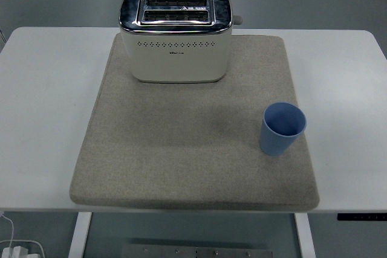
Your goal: Put the water cup in front of the bread machine
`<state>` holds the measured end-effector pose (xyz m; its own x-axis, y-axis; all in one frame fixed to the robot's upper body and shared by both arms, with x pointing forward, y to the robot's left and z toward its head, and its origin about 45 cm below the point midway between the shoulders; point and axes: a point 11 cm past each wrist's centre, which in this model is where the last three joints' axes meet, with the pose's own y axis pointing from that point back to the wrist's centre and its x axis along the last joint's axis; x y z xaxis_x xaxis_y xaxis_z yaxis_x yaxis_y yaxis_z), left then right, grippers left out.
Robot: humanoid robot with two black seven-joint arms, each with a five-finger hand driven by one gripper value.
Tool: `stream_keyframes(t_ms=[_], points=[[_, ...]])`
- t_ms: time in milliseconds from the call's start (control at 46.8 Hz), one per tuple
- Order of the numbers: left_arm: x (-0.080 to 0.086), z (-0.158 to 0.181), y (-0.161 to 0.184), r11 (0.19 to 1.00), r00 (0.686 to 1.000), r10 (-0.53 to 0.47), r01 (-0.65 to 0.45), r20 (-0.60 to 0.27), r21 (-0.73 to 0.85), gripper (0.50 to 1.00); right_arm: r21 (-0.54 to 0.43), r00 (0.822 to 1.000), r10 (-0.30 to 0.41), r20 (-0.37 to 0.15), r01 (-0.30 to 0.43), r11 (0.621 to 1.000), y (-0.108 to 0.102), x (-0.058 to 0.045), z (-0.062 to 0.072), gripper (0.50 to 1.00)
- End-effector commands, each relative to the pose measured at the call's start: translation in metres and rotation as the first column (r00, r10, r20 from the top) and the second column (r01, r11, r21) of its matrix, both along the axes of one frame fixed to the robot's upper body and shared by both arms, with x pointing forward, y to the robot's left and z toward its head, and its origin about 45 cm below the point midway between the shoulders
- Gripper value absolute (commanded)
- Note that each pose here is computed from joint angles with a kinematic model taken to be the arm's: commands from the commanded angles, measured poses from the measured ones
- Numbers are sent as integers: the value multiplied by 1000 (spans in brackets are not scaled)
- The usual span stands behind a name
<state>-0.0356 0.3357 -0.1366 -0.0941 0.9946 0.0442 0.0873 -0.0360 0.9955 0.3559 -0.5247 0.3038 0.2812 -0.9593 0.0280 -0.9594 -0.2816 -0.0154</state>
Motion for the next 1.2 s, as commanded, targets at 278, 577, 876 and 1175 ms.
stream_keyframes(t_ms=[278,577,876,1175], points=[[0,0,0,1000,1000,-1,1,-1,0,1000,30,993,111,-50,-109,994,48,11,-45,926],[0,0,0,1000,1000,1,-1,0,0,1000,-106,953,274,-130,-288,952,93,16,-75,926],[0,0,0,1000,1000,1,-1,0,0,1000,-97,909,393,-136,-407,908,127,5,-76,926],[1,0,0,1000,1000,1,-1,1,0,1000,-32,878,456,-142,-465,885,155,-7,-90,926]])
